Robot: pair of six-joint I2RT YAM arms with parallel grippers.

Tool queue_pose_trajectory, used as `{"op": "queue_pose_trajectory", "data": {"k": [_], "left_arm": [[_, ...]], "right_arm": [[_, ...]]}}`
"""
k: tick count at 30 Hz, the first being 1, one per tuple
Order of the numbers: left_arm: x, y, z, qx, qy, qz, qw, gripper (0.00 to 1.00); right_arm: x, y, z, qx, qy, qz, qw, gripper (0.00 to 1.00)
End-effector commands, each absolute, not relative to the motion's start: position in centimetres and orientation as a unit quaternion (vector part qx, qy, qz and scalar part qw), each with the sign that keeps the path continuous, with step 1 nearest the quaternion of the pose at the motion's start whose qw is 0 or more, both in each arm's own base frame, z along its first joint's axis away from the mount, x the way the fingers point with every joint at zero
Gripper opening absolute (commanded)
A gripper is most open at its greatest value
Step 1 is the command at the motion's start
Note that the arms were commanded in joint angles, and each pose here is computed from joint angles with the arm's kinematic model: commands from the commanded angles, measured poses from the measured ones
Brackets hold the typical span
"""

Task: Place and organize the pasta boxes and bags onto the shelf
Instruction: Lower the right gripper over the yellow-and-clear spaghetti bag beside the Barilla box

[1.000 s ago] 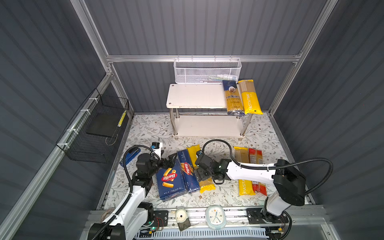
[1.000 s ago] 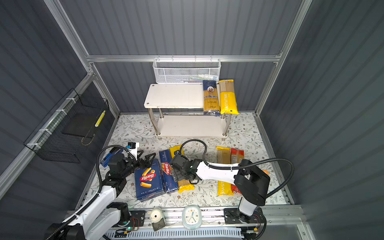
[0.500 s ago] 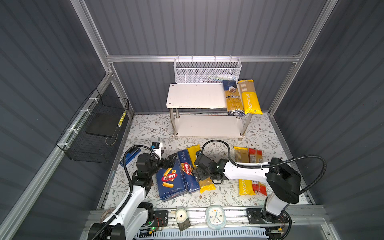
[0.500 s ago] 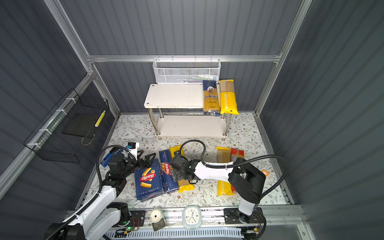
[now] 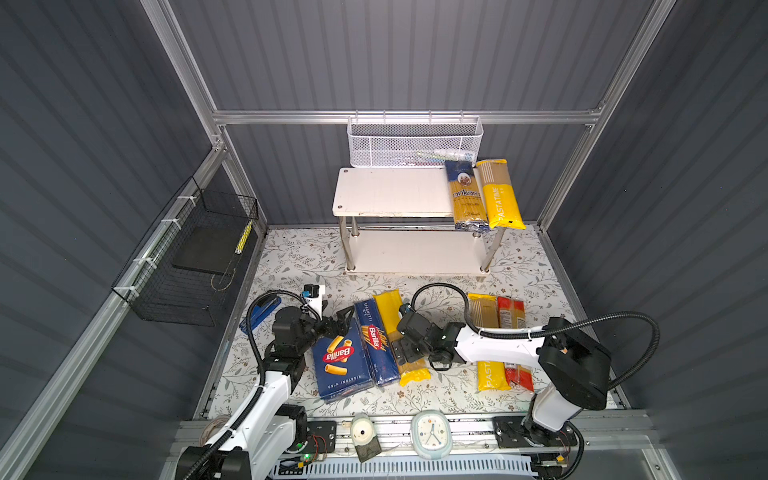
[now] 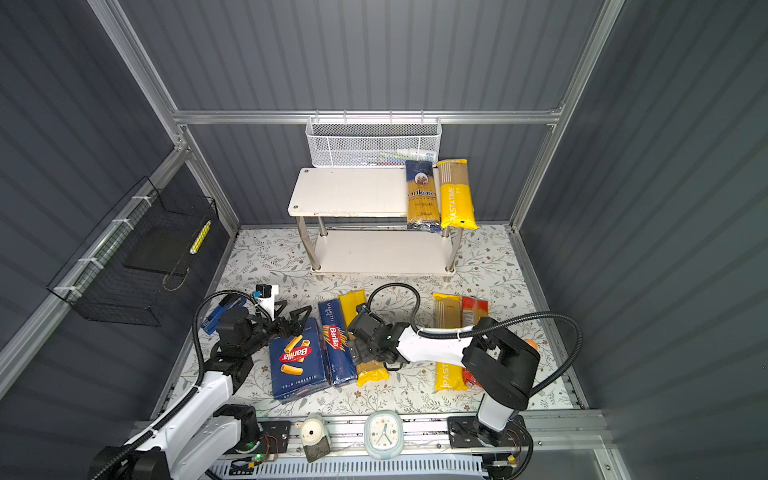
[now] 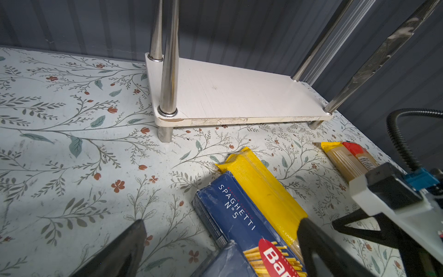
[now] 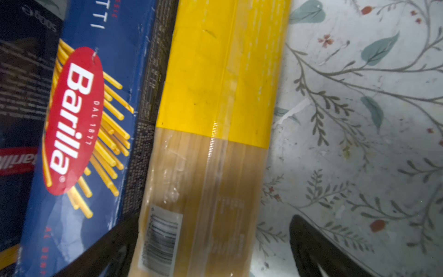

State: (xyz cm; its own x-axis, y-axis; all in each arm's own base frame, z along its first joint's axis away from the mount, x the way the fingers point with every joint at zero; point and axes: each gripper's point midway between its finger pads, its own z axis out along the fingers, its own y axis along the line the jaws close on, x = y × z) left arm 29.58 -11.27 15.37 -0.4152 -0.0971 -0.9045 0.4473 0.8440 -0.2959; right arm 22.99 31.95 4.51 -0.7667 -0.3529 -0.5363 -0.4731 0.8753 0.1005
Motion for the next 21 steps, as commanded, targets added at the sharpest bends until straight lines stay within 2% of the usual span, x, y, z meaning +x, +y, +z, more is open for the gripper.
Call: {"op": "queue_pose_trajectory", "data": {"k": [1, 17, 21], "left_arm": [[29.5, -11.4, 15.5, 0.113, 0.799, -0.258, 0.531, 0.99], [29.4, -11.3, 15.5, 0.111, 0.799, -0.257, 0.532, 1.0], [29.4, -11.3, 15.5, 0.111, 0.799, -0.257, 0.532, 1.0]], "right_arm": [[23.1, 32.1, 4.6, -0.224, 0.931, 0.118, 0.264, 0.99], [23.1, 30.5, 2.9, -0.217, 0.937, 0.109, 0.252, 0.99], [23.5, 28.9, 2.0, -0.184, 0.947, 0.11, 0.238, 0.99]]}}
